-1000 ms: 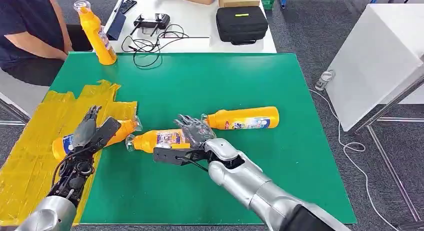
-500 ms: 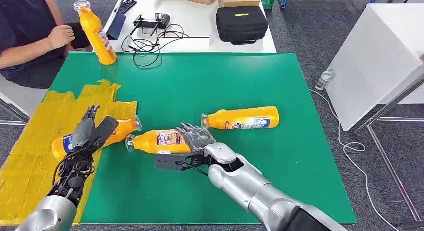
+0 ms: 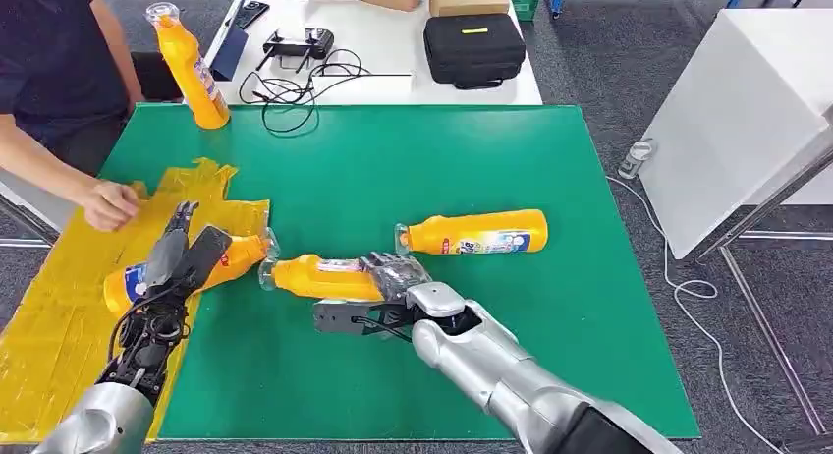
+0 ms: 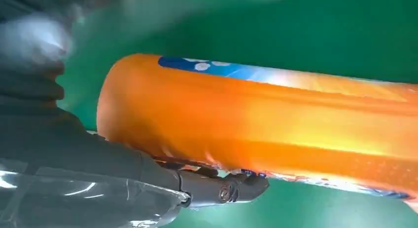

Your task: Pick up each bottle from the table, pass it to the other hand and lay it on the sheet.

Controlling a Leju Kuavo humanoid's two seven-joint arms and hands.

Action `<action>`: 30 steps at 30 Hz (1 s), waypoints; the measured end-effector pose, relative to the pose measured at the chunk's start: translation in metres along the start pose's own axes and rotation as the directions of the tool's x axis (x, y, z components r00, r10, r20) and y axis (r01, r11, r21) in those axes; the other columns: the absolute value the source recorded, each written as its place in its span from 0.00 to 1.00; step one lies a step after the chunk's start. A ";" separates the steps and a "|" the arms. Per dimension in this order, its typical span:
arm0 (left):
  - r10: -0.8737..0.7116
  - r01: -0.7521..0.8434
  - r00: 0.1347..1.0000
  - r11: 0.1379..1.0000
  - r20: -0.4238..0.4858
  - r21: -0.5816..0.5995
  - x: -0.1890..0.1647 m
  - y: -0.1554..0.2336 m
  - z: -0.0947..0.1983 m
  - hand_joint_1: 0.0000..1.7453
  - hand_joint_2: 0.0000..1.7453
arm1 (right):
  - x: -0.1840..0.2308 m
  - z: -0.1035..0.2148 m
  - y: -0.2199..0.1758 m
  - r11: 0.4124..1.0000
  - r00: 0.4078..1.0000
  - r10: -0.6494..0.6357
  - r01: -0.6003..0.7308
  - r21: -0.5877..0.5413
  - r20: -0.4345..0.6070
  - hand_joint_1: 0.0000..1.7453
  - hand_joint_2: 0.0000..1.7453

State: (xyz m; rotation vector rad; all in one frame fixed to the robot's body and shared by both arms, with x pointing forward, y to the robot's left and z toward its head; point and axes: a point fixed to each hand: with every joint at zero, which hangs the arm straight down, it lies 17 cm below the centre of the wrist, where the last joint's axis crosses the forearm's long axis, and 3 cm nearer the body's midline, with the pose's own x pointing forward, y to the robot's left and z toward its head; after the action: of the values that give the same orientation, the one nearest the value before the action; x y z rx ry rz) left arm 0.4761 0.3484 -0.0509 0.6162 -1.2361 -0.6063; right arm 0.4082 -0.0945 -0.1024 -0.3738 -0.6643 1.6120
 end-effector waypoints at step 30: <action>0.445 -0.444 0.893 0.896 0.065 -0.025 0.044 0.016 -0.018 0.00 1.00 | 0.006 -0.001 -0.006 0.973 0.970 -0.227 0.229 -0.006 0.087 1.00 1.00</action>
State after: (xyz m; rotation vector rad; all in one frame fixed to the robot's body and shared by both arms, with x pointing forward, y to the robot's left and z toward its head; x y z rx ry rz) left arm 0.5047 0.3298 -0.0134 0.2857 -1.3832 -0.2478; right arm 0.4125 -0.0881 -0.0990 -0.2316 -0.7581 1.4095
